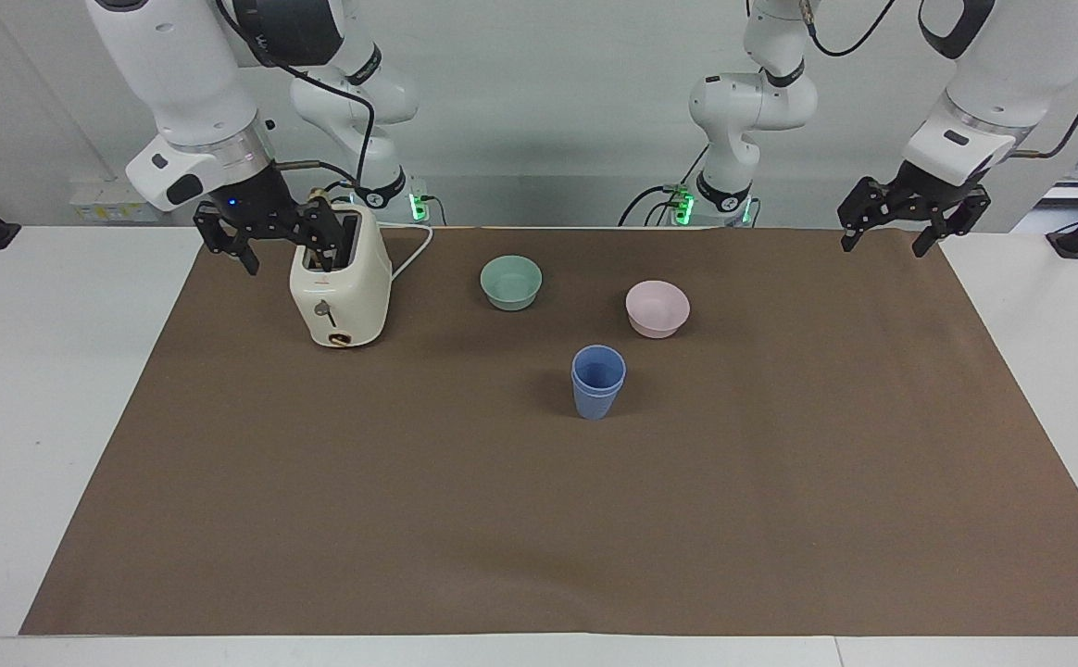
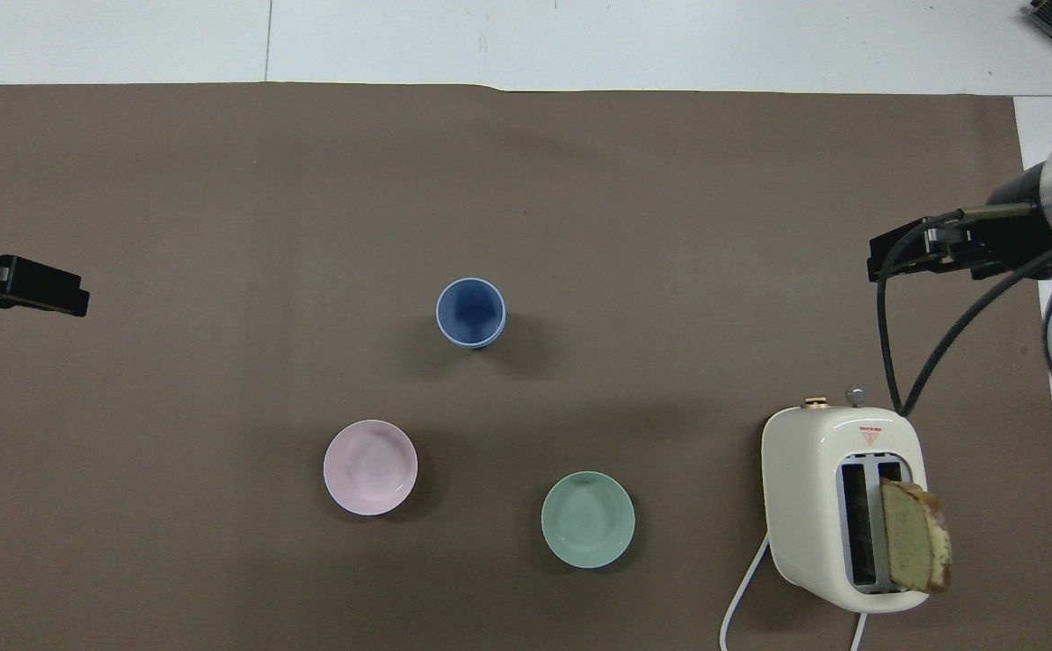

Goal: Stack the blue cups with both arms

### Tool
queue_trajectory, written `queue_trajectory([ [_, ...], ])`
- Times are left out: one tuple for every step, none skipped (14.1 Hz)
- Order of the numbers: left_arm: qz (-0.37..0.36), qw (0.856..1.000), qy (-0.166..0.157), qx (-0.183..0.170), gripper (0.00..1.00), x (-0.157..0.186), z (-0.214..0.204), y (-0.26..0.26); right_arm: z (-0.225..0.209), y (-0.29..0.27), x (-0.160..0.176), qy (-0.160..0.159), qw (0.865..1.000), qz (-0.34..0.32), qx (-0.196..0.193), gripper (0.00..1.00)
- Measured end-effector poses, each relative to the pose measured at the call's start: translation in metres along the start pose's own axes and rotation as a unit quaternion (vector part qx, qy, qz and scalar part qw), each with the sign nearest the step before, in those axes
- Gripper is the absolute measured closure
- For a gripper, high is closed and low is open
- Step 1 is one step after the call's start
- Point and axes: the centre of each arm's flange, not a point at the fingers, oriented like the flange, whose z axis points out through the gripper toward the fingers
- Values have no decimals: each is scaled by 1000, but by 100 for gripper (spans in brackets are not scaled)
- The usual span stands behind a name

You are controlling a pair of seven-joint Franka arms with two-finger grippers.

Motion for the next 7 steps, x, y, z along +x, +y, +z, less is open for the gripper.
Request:
queue_trajectory([
  [0,1000,0,0,0,0,0,0,0,0,0,0,1000,0,0,0],
  [0,1000,0,0,0,0,0,0,0,0,0,0,1000,0,0,0],
  [0,1000,0,0,0,0,0,0,0,0,-1,0,1000,0,0,0],
  [0,1000,0,0,0,0,0,0,0,0,-1,0,1000,0,0,0],
  [1,1000,0,0,0,0,0,1,-1,0,-1,0,1000,0,0,0],
  [1,1000,0,0,0,0,0,1,-1,0,-1,1,1000,0,0,0],
  [1,1000,0,0,0,0,0,1,-1,0,-1,1,1000,0,0,0],
])
